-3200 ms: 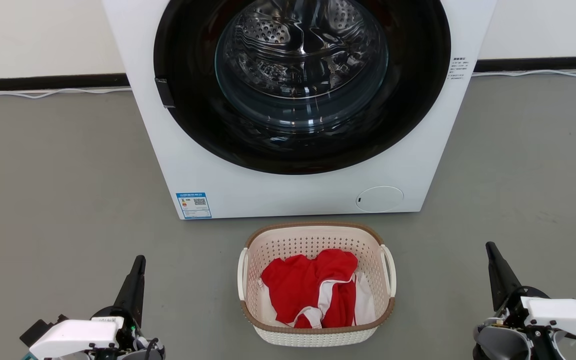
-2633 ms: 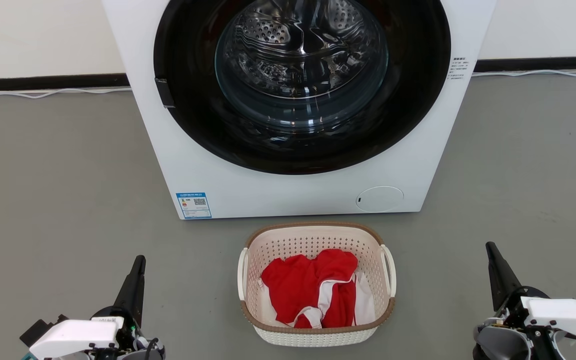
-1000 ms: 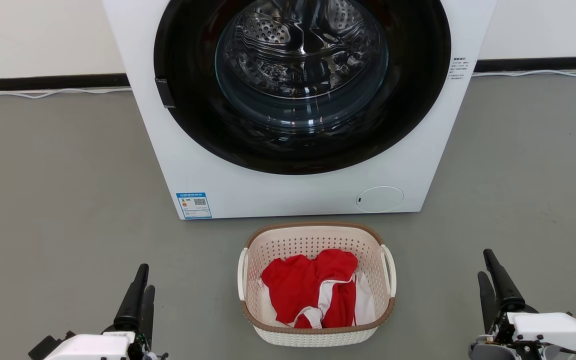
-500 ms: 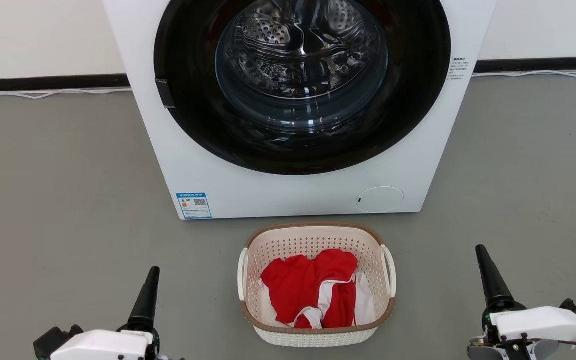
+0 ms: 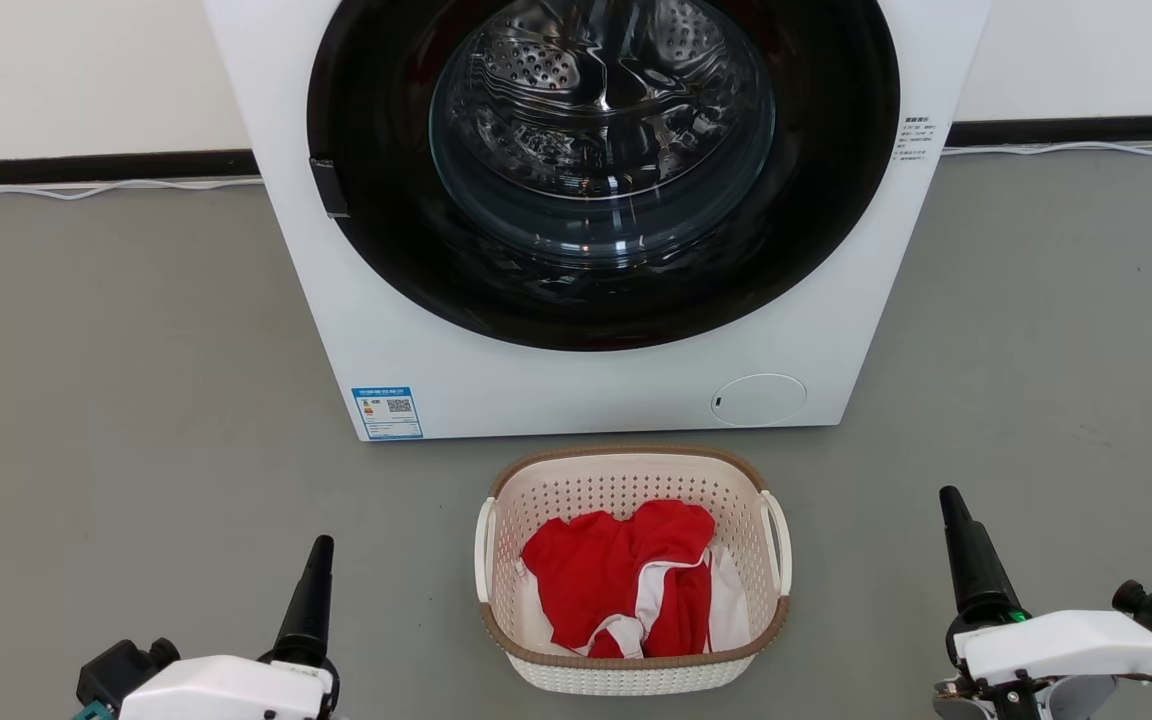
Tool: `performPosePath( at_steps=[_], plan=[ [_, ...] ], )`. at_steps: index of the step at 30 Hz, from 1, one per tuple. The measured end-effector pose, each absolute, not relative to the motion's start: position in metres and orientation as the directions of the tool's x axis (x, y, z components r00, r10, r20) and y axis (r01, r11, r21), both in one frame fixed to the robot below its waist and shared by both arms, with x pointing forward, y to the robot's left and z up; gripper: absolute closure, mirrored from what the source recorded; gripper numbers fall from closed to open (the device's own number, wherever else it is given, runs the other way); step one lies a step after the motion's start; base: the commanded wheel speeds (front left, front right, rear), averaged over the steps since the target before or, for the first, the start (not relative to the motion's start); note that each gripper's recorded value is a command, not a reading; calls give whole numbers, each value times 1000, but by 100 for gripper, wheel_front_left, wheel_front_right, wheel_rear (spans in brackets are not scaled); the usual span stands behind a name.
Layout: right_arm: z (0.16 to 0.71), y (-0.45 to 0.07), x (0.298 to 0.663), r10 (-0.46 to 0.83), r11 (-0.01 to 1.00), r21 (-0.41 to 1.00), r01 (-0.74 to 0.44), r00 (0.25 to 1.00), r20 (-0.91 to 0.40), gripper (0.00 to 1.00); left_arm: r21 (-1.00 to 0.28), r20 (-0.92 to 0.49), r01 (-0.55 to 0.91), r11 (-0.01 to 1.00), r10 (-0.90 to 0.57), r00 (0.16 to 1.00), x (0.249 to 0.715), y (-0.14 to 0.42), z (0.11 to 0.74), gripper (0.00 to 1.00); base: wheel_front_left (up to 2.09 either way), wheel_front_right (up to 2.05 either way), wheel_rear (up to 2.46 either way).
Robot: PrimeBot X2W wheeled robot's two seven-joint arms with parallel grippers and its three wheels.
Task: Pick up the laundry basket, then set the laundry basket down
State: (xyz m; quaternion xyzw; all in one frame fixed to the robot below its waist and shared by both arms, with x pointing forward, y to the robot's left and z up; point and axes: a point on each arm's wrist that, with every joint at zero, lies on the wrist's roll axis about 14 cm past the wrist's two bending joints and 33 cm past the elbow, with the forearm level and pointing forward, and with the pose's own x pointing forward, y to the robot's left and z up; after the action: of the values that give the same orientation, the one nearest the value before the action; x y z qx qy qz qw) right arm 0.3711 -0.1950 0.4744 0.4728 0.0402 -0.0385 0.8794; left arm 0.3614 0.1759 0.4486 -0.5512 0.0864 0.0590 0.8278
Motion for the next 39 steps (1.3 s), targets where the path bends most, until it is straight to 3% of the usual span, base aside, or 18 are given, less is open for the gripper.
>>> performPosePath(
  at_steps=[39],
  plan=[
    [483,-191,371,-11,888,460,33,999,-49,0,-651,-164,-136,747,36,986,361,175,454,0,0,0,0]
  ],
)
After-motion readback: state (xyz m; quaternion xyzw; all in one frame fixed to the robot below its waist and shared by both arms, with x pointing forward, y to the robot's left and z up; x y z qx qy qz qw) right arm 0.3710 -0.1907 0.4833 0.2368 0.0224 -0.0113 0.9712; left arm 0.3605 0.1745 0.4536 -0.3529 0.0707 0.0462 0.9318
